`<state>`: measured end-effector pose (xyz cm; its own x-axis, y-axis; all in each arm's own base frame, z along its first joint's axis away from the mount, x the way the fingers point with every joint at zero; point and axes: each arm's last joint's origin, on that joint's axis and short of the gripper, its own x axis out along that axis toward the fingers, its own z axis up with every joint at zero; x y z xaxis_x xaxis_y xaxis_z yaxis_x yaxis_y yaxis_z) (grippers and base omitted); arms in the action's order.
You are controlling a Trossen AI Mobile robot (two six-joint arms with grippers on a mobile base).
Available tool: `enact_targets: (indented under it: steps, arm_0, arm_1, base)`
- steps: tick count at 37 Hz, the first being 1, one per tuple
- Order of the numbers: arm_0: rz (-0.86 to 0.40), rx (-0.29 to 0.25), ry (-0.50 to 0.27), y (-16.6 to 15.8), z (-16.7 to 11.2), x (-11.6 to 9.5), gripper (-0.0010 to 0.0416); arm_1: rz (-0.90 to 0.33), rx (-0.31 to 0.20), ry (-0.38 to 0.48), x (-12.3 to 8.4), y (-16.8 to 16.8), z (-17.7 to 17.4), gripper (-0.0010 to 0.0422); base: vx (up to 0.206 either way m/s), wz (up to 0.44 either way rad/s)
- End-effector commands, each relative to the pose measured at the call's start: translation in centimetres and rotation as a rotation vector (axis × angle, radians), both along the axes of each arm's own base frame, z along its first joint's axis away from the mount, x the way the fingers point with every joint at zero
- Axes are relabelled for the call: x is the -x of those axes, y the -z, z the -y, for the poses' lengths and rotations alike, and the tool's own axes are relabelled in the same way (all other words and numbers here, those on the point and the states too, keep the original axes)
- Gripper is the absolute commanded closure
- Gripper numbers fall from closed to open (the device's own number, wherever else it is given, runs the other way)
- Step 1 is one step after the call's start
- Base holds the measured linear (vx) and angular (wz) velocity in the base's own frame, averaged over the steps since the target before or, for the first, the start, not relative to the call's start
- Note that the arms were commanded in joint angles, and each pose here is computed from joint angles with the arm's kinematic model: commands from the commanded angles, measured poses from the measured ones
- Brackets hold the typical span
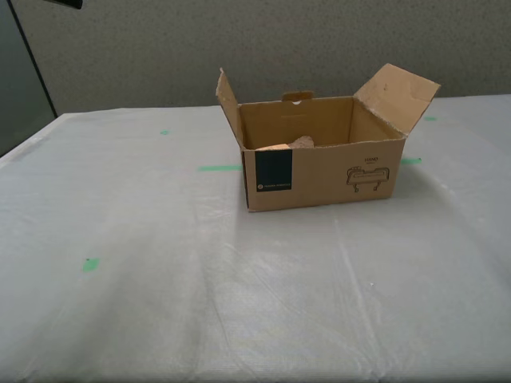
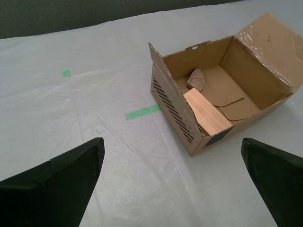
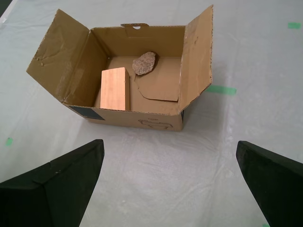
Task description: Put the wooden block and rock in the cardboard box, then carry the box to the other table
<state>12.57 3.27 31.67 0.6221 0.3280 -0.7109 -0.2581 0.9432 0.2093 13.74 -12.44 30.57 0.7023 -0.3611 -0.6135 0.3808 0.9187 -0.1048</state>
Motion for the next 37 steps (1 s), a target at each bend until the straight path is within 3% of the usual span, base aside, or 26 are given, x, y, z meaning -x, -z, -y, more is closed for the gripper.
enact_targets:
  steps: [1, 37]
  arm_0:
    - [0.002, 0.002, 0.000, -0.02, 0.01, -0.01, 0.0016]
    - [0.002, 0.002, 0.000, -0.02, 0.01, -0.01, 0.0016]
  arm_1:
    - [0.000, 0.002, -0.004, -0.01, -0.03, 0.00, 0.0016]
    - [0.001, 0.002, -0.004, 0.00, -0.03, 0.00, 0.0016]
  base:
    - [0.000, 0.000]
    - [0.000, 0.000]
